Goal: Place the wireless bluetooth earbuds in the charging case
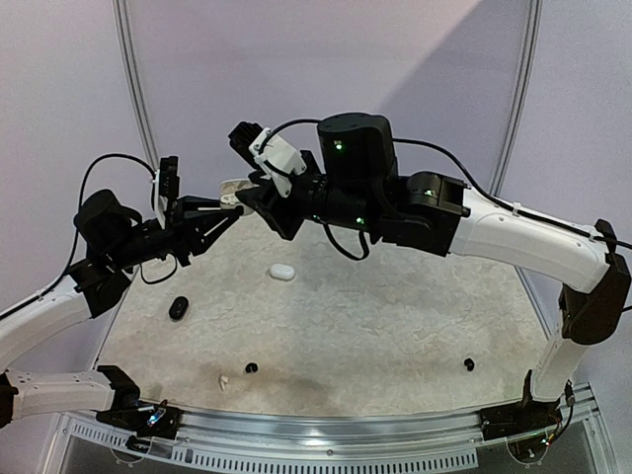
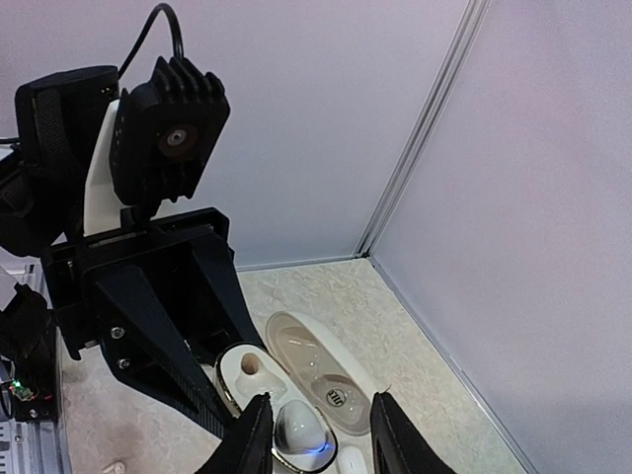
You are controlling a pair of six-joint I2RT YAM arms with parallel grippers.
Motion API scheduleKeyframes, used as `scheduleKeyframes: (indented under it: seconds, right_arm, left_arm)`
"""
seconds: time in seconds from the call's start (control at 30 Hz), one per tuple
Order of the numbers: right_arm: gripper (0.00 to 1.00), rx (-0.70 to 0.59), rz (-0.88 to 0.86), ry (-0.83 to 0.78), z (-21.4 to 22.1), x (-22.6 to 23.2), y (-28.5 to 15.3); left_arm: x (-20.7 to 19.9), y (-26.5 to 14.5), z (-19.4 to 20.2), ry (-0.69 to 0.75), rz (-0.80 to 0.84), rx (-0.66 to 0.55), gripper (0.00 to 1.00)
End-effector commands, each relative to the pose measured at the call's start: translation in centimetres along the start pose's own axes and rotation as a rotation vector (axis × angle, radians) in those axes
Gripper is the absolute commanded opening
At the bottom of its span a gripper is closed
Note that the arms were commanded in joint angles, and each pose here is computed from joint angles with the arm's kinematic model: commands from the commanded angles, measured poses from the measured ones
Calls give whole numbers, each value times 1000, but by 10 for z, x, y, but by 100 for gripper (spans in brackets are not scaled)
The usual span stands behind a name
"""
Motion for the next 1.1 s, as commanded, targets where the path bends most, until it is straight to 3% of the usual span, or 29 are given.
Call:
scheduleKeyframes:
  seconds: [0.0, 0.13, 0.33, 0.53, 0.63, 0.77, 0.93, 1.07]
  right_arm:
    - [34, 53, 5, 16, 8, 4, 10]
    - [35, 38, -9, 22, 4, 4, 12]
    - [43, -116, -58, 94, -31, -5, -9]
    - [47, -231, -41, 318, -51, -43, -35]
    - [50, -137, 21, 434, -33, -53, -31]
    - [52, 103, 121, 523, 13, -44, -9]
    - [55, 395, 69, 632, 75, -3, 37]
    - [60, 561, -38, 598, 118, 55, 84]
  left_arm:
    - [-5, 0, -11, 9, 29, -36, 0]
    - [-1, 0, -11, -45, -5, -46, 0]
    - [13, -2, -5, -149, -120, -48, 0]
    - [30, -9, -2, -223, -248, -50, 0]
    - [43, -17, -2, -273, -337, -56, 0]
    - [60, -38, -4, -292, -475, -66, 0]
    - [71, -68, -9, -234, -641, -74, 0]
    - [71, -86, -9, -181, -715, -76, 0]
Point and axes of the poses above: each gripper's point midway between its finger pads, its own y axis out along the fingers, its own x axis along the line the jaws close on, z = x × y, the point moved 7 cm from there along -y, back along the fingers, and after that the axes turned 9 degrees about -y, right-handed, at the moved point
